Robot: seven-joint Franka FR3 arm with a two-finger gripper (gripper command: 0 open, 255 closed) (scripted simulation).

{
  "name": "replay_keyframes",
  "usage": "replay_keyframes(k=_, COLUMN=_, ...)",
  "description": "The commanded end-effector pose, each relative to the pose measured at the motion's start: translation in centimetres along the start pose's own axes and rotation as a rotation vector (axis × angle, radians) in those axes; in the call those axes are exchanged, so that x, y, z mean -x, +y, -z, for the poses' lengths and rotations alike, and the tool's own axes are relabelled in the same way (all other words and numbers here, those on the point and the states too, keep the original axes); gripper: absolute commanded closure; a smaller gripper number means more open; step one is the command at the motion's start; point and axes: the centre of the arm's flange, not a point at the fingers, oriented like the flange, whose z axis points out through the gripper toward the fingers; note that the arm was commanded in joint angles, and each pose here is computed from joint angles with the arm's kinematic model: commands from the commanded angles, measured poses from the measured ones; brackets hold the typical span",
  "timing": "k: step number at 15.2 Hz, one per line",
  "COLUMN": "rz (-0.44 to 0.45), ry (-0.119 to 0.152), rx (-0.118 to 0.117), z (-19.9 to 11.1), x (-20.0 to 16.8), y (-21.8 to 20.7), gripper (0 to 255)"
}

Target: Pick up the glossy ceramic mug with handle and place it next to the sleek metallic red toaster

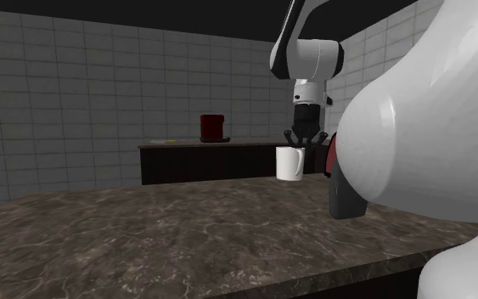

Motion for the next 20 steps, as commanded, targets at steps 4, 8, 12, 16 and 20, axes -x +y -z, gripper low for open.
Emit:
replay_keyframes(k=4, rz=0.000, ry=0.001, rx=0.000, z=-2.7, x=-0.1, y=0.2, gripper=255)
replay_keyframes(k=8, rz=0.000, ry=0.001, rx=0.000, z=-4.7, x=-0.3, y=0.3, gripper=255)
replay_keyframes(k=12, rz=0.000, ry=0.001, rx=0.000, z=-4.7, x=-0.3, y=0.3, gripper=255)
replay_keyframes(k=16, rz=0.000, ry=0.001, rx=0.000, z=-4.7, x=-0.3, y=0.3, gripper=0)
replay_keyframes(k=20, rz=0.000, ry=0.001, rx=0.000, z=-4.7, x=-0.3, y=0.3, gripper=0)
